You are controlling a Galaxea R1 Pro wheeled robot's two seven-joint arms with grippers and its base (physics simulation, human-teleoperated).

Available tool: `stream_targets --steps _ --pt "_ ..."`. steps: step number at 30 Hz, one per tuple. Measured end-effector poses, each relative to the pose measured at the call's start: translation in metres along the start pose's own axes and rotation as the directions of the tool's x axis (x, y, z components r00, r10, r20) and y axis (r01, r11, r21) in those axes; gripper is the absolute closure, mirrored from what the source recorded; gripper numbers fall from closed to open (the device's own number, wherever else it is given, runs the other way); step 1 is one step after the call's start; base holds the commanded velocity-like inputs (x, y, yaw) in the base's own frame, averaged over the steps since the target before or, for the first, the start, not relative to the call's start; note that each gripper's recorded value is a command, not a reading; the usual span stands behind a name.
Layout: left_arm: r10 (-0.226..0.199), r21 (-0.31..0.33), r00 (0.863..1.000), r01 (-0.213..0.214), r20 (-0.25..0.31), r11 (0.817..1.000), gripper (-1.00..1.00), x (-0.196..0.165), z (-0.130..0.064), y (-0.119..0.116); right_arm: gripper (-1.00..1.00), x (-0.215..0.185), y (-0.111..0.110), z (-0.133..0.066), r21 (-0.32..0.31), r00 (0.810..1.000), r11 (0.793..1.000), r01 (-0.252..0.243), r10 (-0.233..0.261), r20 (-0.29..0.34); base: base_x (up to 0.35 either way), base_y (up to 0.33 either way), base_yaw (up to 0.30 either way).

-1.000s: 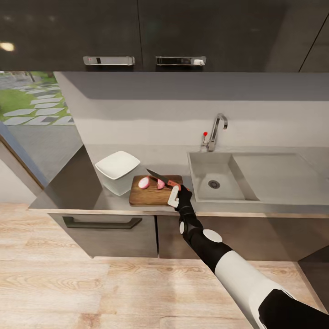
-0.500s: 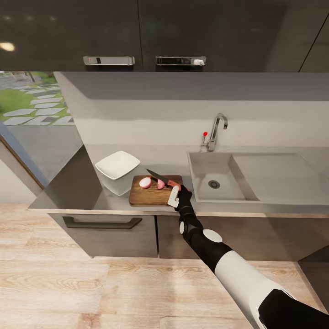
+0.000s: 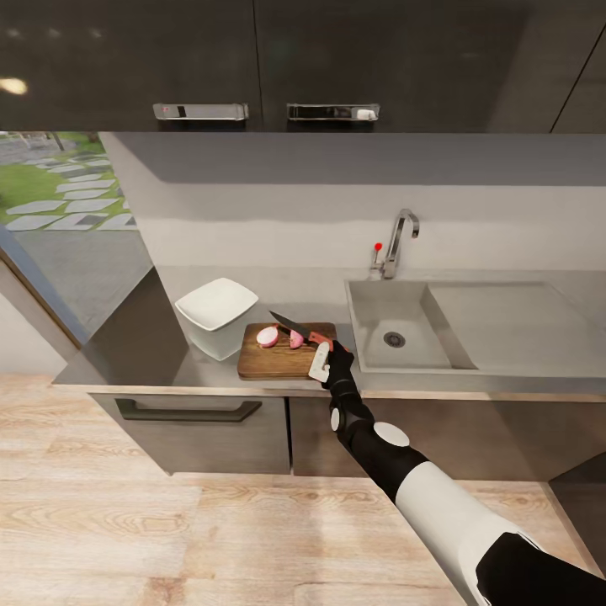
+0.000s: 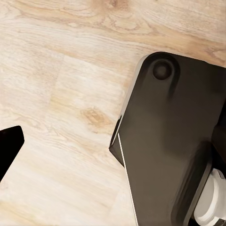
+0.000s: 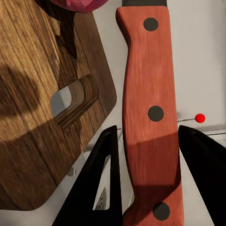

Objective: In the kitchen, take the Vidalia onion out of the sink, dice it on the chopping board with the paring knife, put the diced onion into the bowl on the countertop, then place both the paring knife and the chopping board into the sink.

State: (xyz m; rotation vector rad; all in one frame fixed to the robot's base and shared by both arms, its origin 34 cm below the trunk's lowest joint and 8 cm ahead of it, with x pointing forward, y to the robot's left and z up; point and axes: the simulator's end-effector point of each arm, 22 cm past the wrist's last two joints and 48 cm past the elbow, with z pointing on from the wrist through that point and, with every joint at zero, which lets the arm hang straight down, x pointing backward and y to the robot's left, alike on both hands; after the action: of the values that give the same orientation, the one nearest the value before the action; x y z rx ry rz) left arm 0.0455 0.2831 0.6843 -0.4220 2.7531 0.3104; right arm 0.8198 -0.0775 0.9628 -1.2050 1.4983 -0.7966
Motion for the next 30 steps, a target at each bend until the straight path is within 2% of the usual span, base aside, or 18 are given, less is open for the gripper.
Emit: stream_targets --steps 12,13,19,30 --pt "0.0 0.0 1.0 0.0 0.0 1.0 -1.0 0.0 0.0 0.0 1.0 0.0 0.0 0.0 0.0 1.0 1.0 0.0 0.0 0.0 0.0 0.0 0.0" --pt "0.001 -0.001 1.0 -0.001 -0.002 1.0 -1.0 0.0 0.0 0.0 1.0 0.014 0.019 0.0 -0.04 1.0 0.999 -0.002 0.001 -0.028 0.0 0.0 0.0" --pt "0.001 0.0 1.0 -0.001 -0.002 1.0 -1.0 0.0 0.0 0.0 1.0 0.018 0.024 0.0 -0.05 0.999 0.999 0.006 -0.008 -0.035 0.0 0.0 0.0" --pt "0.001 0.0 1.0 -0.001 -0.002 1.0 -1.0 0.001 0.0 0.0 1.0 0.014 0.02 0.0 -0.039 1.0 0.999 0.006 -0.007 -0.028 0.0 0.0 0.0"
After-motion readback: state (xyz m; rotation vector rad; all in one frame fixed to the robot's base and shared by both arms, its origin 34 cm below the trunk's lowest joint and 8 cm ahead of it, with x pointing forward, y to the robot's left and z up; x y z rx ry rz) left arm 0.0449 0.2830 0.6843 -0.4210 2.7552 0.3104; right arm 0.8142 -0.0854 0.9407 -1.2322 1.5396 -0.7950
